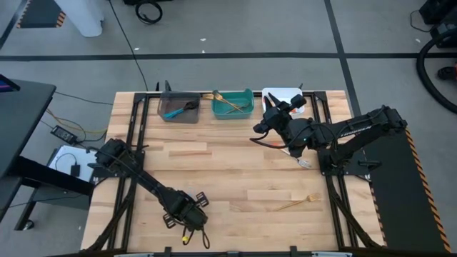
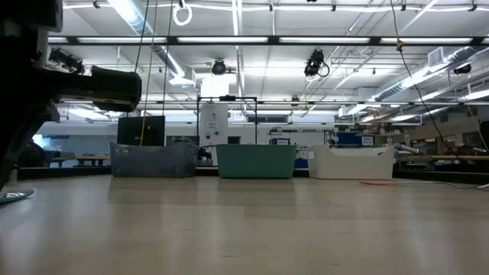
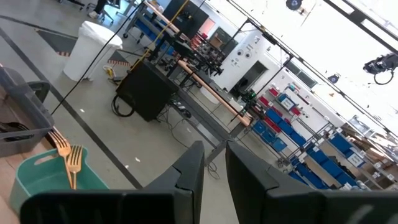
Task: Sort silverware by color (type)
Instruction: Put the blue fork into the black transparent bin, then put the orange fork into the white bin
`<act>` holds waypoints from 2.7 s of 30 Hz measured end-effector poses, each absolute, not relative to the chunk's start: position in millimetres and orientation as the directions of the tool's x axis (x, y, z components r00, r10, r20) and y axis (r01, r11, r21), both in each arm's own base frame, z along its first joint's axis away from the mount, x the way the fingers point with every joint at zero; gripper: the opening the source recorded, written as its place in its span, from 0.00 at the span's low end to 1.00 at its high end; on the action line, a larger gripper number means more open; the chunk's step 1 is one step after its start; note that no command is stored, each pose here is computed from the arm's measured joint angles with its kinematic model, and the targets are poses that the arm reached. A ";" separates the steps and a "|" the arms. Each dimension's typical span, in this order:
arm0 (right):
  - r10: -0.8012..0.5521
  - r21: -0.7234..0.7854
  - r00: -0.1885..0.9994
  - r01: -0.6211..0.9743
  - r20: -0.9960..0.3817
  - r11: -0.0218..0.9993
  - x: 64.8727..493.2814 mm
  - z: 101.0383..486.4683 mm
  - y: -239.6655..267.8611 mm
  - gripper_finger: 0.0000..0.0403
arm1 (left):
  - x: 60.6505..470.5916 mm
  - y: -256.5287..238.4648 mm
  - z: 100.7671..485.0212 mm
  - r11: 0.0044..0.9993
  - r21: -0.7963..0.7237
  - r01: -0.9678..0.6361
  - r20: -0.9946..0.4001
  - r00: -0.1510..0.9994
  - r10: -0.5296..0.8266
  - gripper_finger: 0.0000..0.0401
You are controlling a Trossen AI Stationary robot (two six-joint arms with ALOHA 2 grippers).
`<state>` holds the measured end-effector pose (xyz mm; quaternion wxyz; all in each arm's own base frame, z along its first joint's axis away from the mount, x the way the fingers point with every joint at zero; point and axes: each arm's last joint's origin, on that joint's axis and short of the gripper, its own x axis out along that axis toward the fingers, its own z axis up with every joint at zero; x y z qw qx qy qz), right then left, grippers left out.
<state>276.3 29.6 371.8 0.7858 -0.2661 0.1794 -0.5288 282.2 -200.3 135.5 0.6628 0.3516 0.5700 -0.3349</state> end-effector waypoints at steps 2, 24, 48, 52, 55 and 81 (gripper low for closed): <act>-0.927 -0.608 0.376 0.735 -0.001 0.299 276.3 371.8 29.6 0.19 | 284.9 -196.2 135.2 0.563 0.074 0.823 -0.992 0.121 -0.046 0.03; -0.979 -0.454 0.203 0.872 0.001 0.180 245.4 399.5 20.2 0.19 | 281.2 -43.0 250.1 0.866 0.481 0.138 -0.851 0.310 0.423 0.02; -0.990 -0.702 0.132 0.709 0.048 0.060 237.2 407.3 -56.6 0.19 | 213.1 210.4 261.2 0.841 0.220 -0.495 -0.883 0.266 0.388 0.04; -0.997 -0.740 0.063 0.673 0.050 0.005 232.6 407.7 -73.4 0.19 | 215.0 223.3 248.1 0.841 0.234 -0.487 -0.891 0.239 0.387 0.04; -0.998 -0.759 0.029 0.651 0.053 -0.021 229.3 407.9 -83.9 0.19 | 216.5 230.3 236.5 0.842 0.234 -0.485 -0.905 0.208 0.371 0.05; -0.981 -0.748 -0.193 0.652 -0.004 -0.125 224.2 386.2 -83.0 0.19 | 266.9 220.8 282.3 0.864 0.080 -0.497 -0.842 0.431 0.326 0.28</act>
